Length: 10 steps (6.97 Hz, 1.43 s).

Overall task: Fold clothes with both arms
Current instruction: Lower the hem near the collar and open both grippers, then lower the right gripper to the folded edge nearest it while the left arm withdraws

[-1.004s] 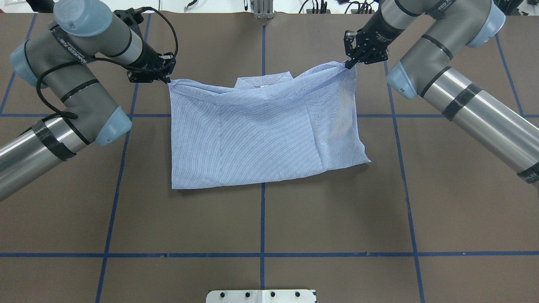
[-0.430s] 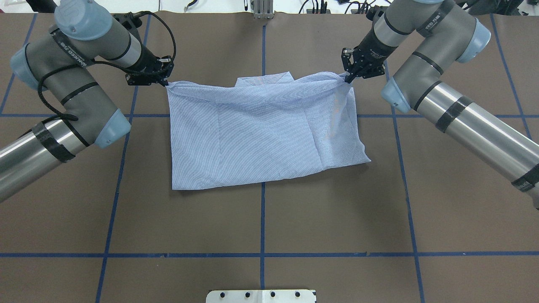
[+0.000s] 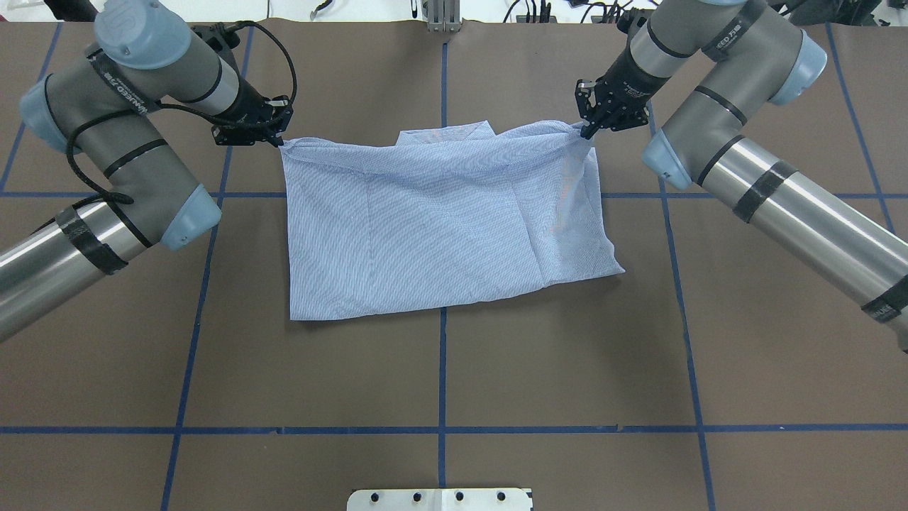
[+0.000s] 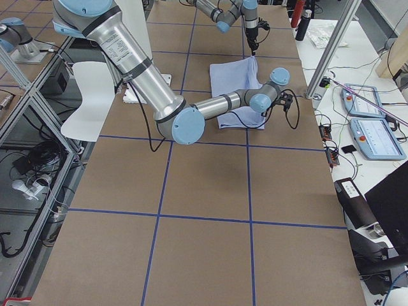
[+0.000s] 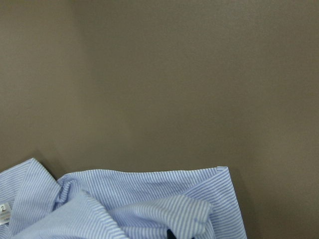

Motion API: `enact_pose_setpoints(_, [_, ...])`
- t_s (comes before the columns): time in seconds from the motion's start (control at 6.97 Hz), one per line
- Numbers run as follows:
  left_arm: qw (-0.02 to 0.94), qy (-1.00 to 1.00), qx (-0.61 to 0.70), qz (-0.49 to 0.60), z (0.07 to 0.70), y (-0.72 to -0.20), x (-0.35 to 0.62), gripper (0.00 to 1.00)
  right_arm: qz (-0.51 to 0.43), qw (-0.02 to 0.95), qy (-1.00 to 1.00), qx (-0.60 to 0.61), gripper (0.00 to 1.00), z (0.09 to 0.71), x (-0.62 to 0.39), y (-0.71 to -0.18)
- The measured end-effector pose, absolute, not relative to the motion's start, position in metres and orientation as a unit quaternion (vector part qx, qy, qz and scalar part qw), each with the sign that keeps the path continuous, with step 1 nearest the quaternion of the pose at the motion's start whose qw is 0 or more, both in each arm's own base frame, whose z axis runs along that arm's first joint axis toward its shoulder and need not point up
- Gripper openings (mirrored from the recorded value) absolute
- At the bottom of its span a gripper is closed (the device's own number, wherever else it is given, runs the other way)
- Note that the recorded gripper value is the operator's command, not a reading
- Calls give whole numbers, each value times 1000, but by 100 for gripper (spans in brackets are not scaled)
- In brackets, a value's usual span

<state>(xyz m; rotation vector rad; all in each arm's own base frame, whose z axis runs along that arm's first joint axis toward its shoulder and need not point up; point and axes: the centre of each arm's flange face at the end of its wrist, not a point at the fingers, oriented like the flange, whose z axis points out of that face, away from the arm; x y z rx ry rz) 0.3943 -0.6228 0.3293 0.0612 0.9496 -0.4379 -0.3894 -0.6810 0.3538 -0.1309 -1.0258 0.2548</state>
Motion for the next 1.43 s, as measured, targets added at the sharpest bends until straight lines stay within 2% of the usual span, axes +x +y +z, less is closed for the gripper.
enact_pose_setpoints(0.72, [864,457,38,-208,317,-614,373,100,130,855,-499,-54,99,349,-363,-679])
enact_pose_setpoints(1.43, [869,450,38,-203,255,-561,328,100,110,861,-489,-82,98,391,-397,-525])
